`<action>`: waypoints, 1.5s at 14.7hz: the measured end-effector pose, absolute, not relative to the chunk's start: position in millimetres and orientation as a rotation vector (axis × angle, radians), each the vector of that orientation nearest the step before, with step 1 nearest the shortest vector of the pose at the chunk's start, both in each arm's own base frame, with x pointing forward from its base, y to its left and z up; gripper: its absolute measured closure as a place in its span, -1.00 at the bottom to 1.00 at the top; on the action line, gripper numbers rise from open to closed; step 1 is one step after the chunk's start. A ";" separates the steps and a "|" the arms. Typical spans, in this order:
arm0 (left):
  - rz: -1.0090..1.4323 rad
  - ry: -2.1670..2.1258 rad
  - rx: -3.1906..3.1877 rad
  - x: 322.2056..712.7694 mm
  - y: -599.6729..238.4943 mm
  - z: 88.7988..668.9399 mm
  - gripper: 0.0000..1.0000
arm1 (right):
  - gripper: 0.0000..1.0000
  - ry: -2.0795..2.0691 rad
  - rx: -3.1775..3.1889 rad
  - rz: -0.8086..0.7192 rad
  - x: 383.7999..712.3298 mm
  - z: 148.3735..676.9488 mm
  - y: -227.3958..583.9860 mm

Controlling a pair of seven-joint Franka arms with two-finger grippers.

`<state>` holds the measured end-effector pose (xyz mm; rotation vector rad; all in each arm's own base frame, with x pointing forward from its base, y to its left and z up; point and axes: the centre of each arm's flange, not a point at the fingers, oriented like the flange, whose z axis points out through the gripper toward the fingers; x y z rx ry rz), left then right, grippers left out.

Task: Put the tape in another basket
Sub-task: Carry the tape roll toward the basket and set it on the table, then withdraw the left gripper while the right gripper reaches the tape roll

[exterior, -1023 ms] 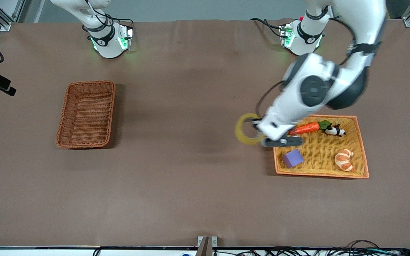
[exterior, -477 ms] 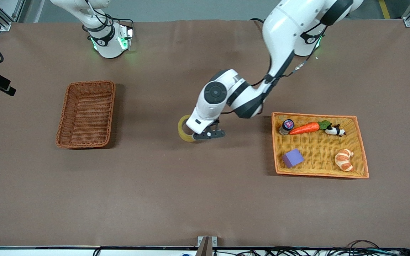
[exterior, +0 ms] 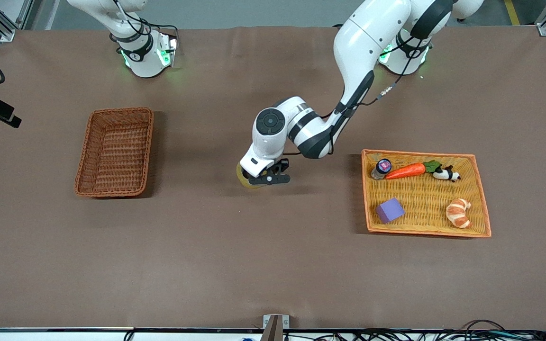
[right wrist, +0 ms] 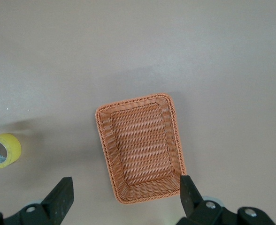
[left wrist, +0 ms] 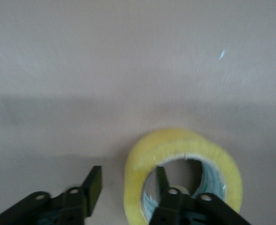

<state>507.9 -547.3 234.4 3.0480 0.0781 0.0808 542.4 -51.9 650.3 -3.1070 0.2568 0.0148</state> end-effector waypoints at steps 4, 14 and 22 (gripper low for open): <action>0.183 0.193 3.064 588.9 -458.8 344.1 -0.97 | -1.00 0.129 -3.044 0.042 548.0 642.3 -7.7; 0.126 0.247 3.210 611.6 -158.7 598.6 -1.00 | -1.00 -0.008 -3.066 0.126 589.0 486.6 256.3; 0.058 0.032 3.167 572.5 -62.8 641.2 -1.00 | -1.00 -0.004 -3.120 0.097 549.8 311.9 393.7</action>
